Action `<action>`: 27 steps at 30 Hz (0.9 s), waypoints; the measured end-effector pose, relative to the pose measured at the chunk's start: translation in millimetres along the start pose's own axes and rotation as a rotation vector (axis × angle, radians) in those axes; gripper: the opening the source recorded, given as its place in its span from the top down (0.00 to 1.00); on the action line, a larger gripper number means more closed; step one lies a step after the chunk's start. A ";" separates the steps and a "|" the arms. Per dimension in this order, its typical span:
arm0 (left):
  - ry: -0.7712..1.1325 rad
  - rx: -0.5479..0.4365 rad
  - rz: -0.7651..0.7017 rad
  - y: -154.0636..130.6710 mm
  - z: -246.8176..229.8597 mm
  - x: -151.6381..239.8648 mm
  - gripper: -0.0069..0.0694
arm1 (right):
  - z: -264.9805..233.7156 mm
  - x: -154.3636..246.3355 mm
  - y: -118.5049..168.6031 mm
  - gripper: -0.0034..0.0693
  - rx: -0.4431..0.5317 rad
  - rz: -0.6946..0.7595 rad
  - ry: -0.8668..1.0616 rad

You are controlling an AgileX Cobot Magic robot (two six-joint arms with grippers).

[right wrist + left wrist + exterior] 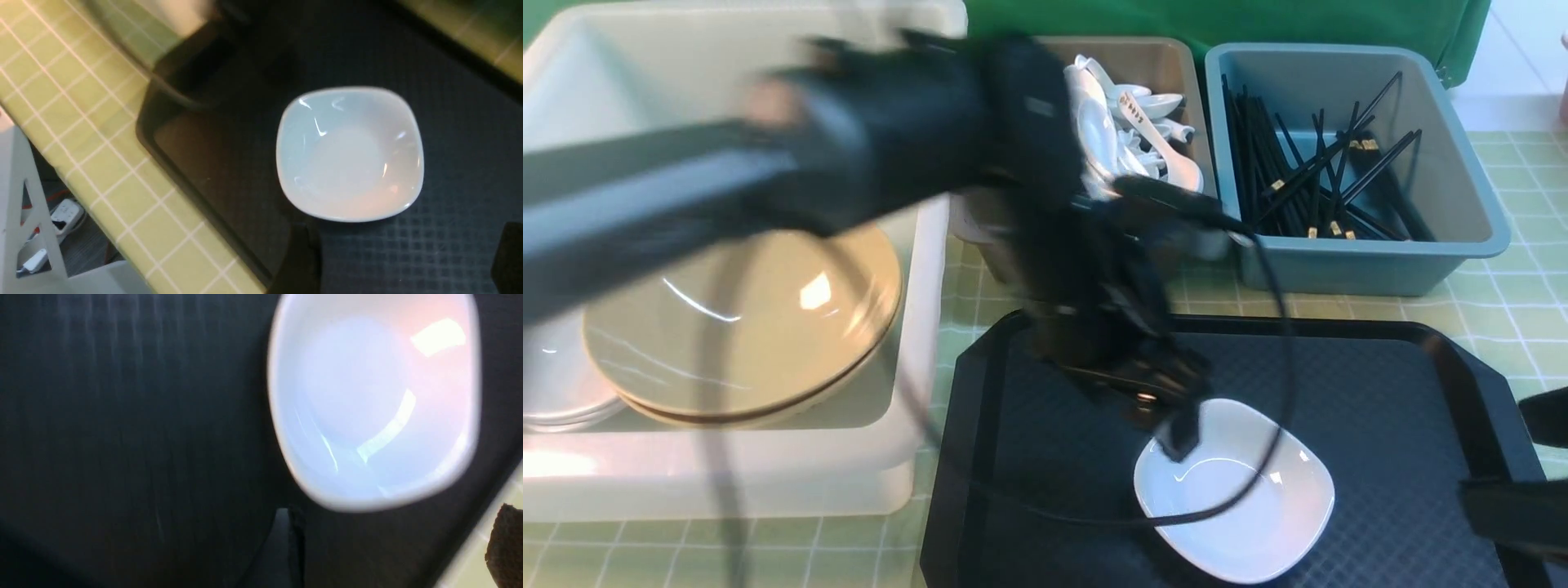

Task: On green table put chopsticks spoon bowls plates into blue grey white boxes.
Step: 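Grasp the small white bowl on the black tray by its rim with the left gripper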

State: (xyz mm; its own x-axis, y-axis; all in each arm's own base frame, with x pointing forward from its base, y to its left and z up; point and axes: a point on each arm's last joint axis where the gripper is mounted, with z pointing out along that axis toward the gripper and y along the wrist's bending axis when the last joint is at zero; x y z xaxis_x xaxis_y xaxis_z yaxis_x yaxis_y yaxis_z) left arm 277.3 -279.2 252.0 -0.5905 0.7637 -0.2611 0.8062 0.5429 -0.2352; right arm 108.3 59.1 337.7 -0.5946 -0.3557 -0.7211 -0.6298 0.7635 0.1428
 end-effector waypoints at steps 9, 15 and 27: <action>0.111 0.013 0.021 20.7 82.1 -29.6 0.20 | -0.4 1.8 8.2 0.15 -0.041 -0.039 0.017; 0.142 0.094 0.060 20.8 94.8 -29.9 0.55 | 0.2 2.1 11.0 0.15 -0.054 -0.064 0.024; -0.068 0.171 -0.050 48.7 16.1 -39.8 0.89 | 2.5 -8.2 13.4 0.15 -0.113 -0.119 0.002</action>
State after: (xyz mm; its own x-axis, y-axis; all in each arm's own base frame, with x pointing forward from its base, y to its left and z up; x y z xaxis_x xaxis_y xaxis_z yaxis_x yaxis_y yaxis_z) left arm 339.5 -288.8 235.9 -0.6351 0.7091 -0.3062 0.7613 0.5075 -0.4037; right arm 105.9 73.6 343.9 -0.5132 -0.4411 -0.7363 -0.7482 0.6502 0.1320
